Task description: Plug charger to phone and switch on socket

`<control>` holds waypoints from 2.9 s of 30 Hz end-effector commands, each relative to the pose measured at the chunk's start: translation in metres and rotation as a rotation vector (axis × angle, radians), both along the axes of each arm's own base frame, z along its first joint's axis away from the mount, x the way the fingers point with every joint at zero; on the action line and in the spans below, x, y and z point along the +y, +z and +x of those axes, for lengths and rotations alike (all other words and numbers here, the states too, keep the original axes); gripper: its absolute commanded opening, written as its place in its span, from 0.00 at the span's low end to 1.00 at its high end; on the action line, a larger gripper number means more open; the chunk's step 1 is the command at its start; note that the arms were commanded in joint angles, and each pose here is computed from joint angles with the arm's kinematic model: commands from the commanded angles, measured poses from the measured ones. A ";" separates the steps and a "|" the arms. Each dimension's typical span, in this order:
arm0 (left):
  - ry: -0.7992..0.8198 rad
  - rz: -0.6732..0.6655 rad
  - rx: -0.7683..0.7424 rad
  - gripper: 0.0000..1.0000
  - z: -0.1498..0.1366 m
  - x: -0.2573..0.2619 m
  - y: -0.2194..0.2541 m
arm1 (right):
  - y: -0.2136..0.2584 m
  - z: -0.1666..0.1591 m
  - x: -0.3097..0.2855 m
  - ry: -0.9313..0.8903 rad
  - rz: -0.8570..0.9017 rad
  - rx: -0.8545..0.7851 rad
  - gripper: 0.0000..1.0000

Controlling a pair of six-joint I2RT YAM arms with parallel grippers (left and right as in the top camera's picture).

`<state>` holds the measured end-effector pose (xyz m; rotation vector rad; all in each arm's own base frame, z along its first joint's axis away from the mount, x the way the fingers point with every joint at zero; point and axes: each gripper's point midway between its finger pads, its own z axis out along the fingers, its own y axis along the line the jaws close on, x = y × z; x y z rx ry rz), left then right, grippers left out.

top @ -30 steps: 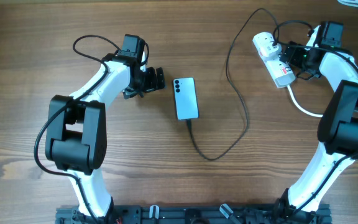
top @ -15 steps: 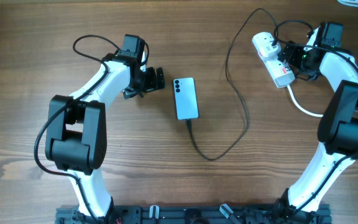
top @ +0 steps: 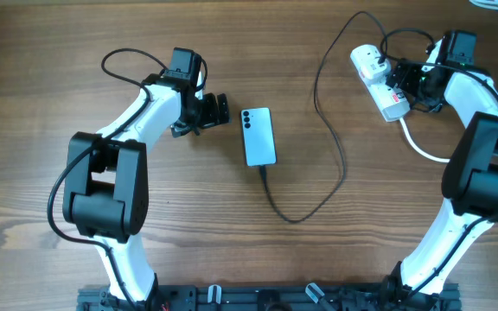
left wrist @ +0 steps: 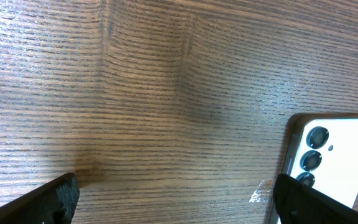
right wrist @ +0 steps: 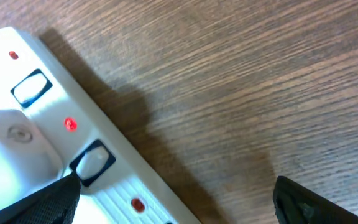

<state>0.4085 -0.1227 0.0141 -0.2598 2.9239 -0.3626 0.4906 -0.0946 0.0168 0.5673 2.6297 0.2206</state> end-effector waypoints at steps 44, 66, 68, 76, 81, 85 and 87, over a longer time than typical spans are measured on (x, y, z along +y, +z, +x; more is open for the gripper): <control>-0.005 0.018 -0.017 1.00 0.002 0.001 0.003 | 0.050 -0.023 0.006 0.269 -0.136 -0.006 1.00; -0.295 0.077 -0.260 1.00 0.009 -0.030 0.055 | 0.050 -0.023 0.006 0.268 -0.136 -0.006 1.00; -0.361 0.076 -0.345 1.00 0.009 -0.043 0.058 | 0.050 -0.023 0.006 0.269 -0.136 -0.006 1.00; -0.341 0.036 -0.590 1.00 -0.024 -0.034 0.050 | 0.050 -0.023 0.006 0.268 -0.136 -0.006 1.00; -0.311 0.031 -0.645 1.00 -0.043 -0.019 0.044 | 0.050 -0.023 0.006 0.269 -0.136 -0.006 1.00; -0.282 0.010 -0.638 1.00 -0.060 -0.008 0.039 | 0.050 -0.023 0.006 0.268 -0.136 -0.006 1.00; -0.279 0.010 -0.631 1.00 -0.067 -0.005 0.035 | 0.050 -0.023 0.006 0.269 -0.136 -0.006 1.00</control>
